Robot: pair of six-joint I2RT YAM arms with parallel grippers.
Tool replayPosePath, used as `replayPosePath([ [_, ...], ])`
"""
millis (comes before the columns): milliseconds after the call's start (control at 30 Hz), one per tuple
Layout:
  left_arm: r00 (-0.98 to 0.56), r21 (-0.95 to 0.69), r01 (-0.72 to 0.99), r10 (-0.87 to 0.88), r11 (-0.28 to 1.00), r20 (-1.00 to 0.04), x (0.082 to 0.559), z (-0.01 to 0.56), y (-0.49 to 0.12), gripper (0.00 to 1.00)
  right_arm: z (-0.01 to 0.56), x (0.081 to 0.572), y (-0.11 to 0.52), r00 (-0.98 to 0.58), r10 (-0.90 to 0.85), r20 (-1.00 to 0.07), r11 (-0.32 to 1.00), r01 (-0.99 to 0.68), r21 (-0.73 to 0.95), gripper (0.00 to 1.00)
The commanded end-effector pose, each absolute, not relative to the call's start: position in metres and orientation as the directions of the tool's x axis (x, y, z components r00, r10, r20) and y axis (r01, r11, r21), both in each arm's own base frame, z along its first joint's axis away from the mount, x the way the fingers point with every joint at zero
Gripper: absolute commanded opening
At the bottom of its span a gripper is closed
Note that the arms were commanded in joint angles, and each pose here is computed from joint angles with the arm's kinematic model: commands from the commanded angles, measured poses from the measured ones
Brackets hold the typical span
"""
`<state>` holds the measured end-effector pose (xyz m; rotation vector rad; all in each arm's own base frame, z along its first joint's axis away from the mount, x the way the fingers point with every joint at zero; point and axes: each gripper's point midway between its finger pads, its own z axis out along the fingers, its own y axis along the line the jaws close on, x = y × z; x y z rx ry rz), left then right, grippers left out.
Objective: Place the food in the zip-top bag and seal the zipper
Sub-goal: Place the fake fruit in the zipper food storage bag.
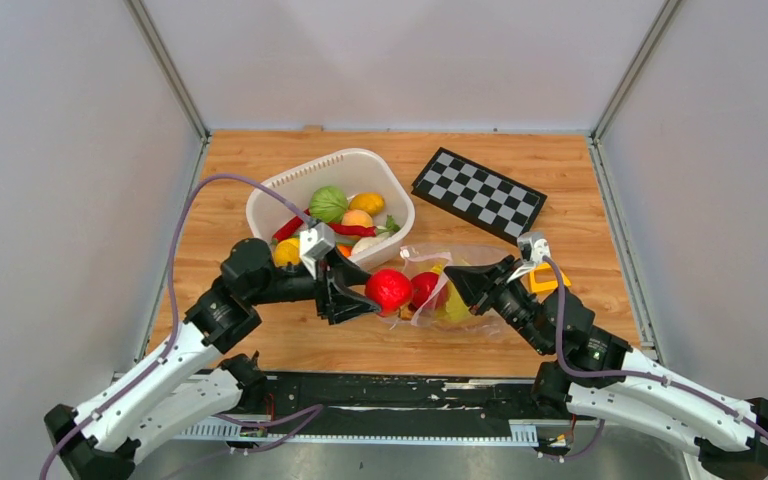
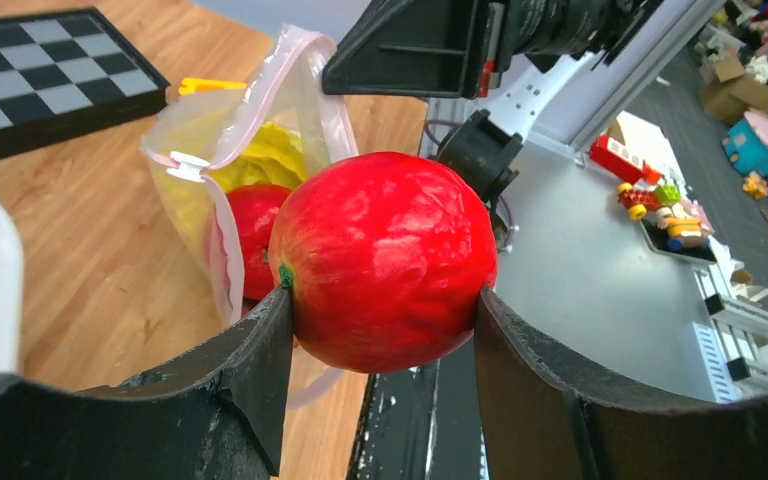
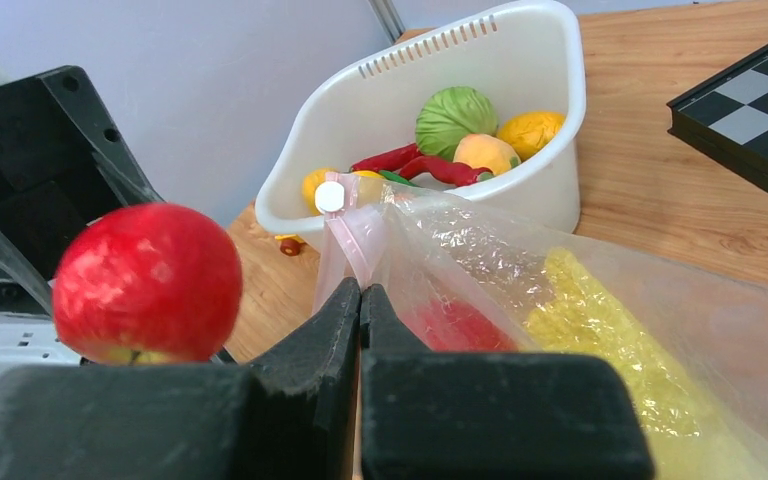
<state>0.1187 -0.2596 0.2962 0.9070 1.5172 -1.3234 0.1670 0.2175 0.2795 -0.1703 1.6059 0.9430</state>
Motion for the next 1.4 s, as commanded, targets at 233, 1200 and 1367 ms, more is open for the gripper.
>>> replayPosePath([
  [233,-0.299,-0.278,0.899,0.011,0.338,-0.954,0.155,0.277,-0.289,0.34,0.314,0.152,0.231,-0.269,0.443,-0.856,0.535,-0.686,0.492,0.0],
  [1200,-0.283,-0.333,0.81,-0.175,0.482,-0.943,0.191,0.265,-0.345,0.49,0.347,0.126,0.244,-0.271,0.508,-0.818,0.351,-0.802,0.483,0.0],
  [1367,-0.273,-0.336,0.795,-0.197,0.505,-0.942,0.197,0.265,-0.347,0.63,0.351,0.125,0.23,-0.262,0.572,-0.777,0.335,-0.79,0.514,0.0],
])
